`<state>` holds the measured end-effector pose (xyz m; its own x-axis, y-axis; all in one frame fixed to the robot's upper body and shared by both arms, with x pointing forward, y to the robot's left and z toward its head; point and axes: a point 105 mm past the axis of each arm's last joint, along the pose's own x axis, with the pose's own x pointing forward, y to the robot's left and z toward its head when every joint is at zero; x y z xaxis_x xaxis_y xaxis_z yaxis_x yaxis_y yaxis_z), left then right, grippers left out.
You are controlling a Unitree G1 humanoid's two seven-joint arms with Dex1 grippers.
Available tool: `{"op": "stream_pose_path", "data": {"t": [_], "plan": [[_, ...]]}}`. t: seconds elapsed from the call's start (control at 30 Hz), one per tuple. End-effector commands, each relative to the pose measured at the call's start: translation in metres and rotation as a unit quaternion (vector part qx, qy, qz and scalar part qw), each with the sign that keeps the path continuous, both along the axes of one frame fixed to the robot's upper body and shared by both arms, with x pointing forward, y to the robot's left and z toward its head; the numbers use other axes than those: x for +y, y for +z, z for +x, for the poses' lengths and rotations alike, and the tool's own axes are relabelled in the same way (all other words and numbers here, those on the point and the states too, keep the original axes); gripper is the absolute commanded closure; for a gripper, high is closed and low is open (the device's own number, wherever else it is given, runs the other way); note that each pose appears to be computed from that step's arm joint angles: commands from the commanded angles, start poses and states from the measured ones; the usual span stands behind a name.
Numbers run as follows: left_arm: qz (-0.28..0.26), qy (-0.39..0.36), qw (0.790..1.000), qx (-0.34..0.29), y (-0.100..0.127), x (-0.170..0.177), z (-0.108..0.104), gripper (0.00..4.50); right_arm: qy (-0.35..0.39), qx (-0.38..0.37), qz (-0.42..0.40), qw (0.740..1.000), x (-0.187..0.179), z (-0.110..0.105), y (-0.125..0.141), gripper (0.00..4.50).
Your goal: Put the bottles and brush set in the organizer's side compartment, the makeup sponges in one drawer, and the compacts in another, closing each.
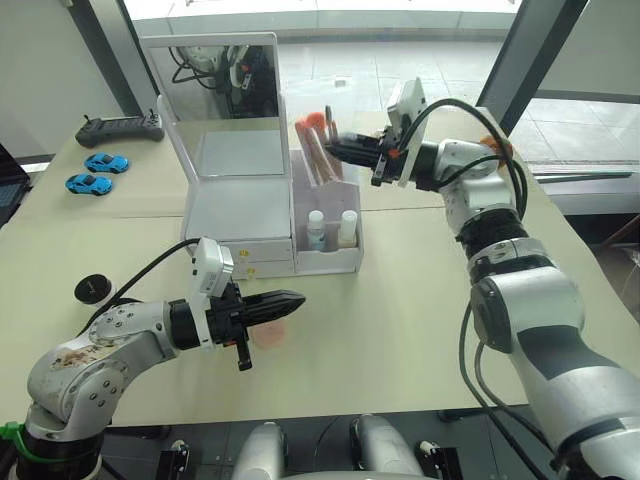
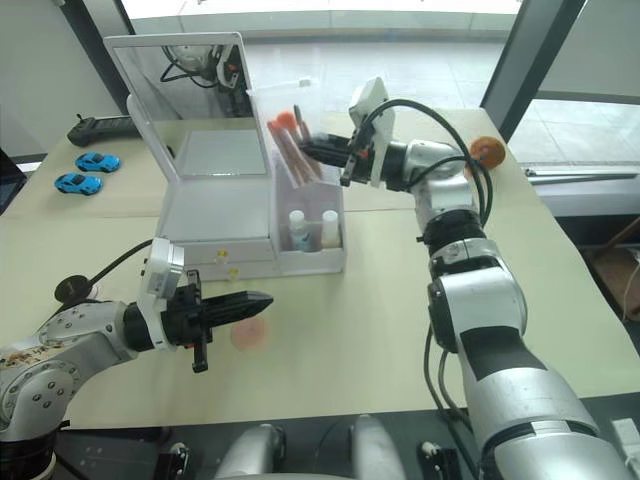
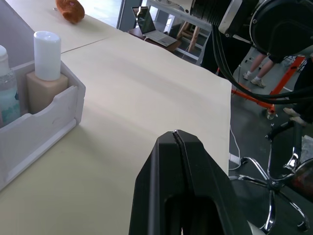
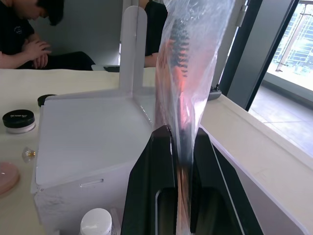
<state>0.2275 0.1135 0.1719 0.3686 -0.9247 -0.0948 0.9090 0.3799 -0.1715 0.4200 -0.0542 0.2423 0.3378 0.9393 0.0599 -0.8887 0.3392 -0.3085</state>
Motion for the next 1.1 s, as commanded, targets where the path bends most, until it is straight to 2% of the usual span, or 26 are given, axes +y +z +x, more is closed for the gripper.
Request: {"op": "stream_pose_path", "data": {"t": [0.03,0.23,0.37,0.53,0.67,0.7,0.87,1.0,1.03,1.1], "plan": [[-0.008,-0.012,1.0,-0.017,0.01,-0.005,-0.003,4.5,-0.016,-0.033,0.0,0.999,0.005,0.002,0.004,4.48],[-0.011,-0.019,1.0,-0.008,0.012,-0.005,-0.002,4.5,-0.035,-0.052,-0.036,0.997,0.01,0.004,-0.013,4.48],[-0.012,-0.025,1.0,-0.005,0.013,-0.006,-0.002,4.5,-0.04,-0.054,-0.047,0.997,0.011,0.005,-0.017,3.34],[-0.014,-0.035,0.999,0.001,0.013,-0.008,-0.004,4.5,-0.051,-0.056,-0.033,0.997,0.005,0.007,-0.012,1.59],[-0.013,-0.039,0.999,0.004,0.012,-0.01,-0.004,4.5,-0.054,-0.086,0.013,0.995,-0.01,0.006,0.017,0.23],[-0.014,-0.04,0.999,0.004,0.012,-0.01,-0.004,4.5,-0.056,-0.098,0.024,0.993,-0.015,0.005,0.026,0.04],[-0.013,-0.041,0.999,0.005,0.012,-0.008,-0.002,4.5,-0.036,-0.128,0.068,0.989,-0.04,-0.01,0.067,0.04],[-0.01,-0.042,0.999,0.001,0.014,-0.007,0.0,4.5,-0.09,-0.085,0.048,0.991,-0.037,-0.028,0.065,0.04],[-0.011,-0.03,0.999,-0.013,0.017,-0.005,0.005,4.5,-0.124,-0.079,0.036,0.988,-0.037,-0.031,0.063,0.04],[-0.023,0.033,0.998,-0.055,0.03,0.003,0.026,4.5,-0.14,-0.025,0.016,0.99,-0.033,-0.043,0.057,0.04]]}}
